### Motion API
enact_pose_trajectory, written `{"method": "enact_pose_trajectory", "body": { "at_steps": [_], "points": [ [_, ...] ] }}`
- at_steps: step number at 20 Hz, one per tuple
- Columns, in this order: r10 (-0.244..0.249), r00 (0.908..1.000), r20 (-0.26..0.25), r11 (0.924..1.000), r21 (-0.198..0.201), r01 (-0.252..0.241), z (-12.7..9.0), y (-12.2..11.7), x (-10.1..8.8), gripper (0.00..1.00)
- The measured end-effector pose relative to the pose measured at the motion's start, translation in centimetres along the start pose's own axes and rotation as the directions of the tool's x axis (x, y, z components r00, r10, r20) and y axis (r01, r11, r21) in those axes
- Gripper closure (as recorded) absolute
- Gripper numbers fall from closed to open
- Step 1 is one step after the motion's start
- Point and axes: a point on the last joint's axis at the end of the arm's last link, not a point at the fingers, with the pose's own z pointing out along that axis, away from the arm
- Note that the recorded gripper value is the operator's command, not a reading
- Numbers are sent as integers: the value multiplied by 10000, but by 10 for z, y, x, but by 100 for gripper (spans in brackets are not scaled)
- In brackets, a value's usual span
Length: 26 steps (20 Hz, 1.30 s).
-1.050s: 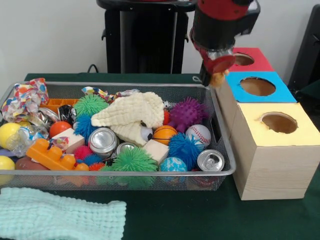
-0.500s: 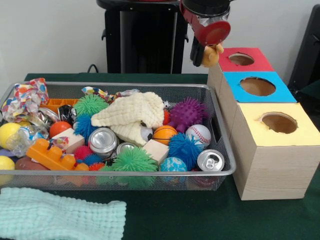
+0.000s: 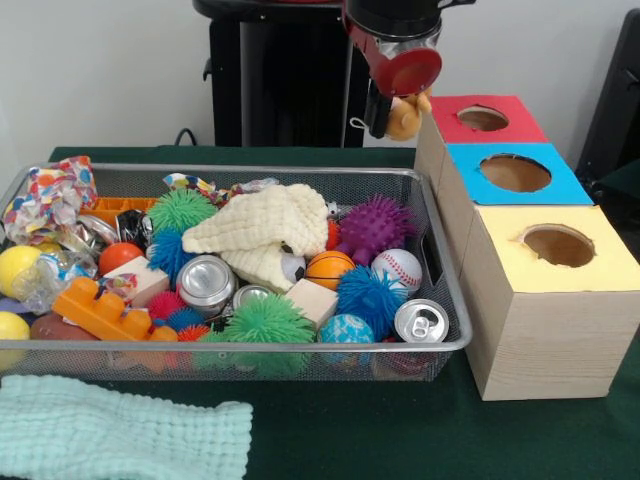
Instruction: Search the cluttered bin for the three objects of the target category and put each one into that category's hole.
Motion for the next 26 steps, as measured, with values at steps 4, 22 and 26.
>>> {"method": "enact_pose_trajectory", "body": {
  "at_steps": [4, 22, 26],
  "points": [
    [-78, 9998, 176, 9999, -147, 81, 10, 2, 8, 100],
    [-8, 9999, -135, 9996, -288, 4, 56, -11, 59, 100],
    [3, 10000, -74, 9996, -300, -5, 62, -9, 57, 100]
  ]
}}
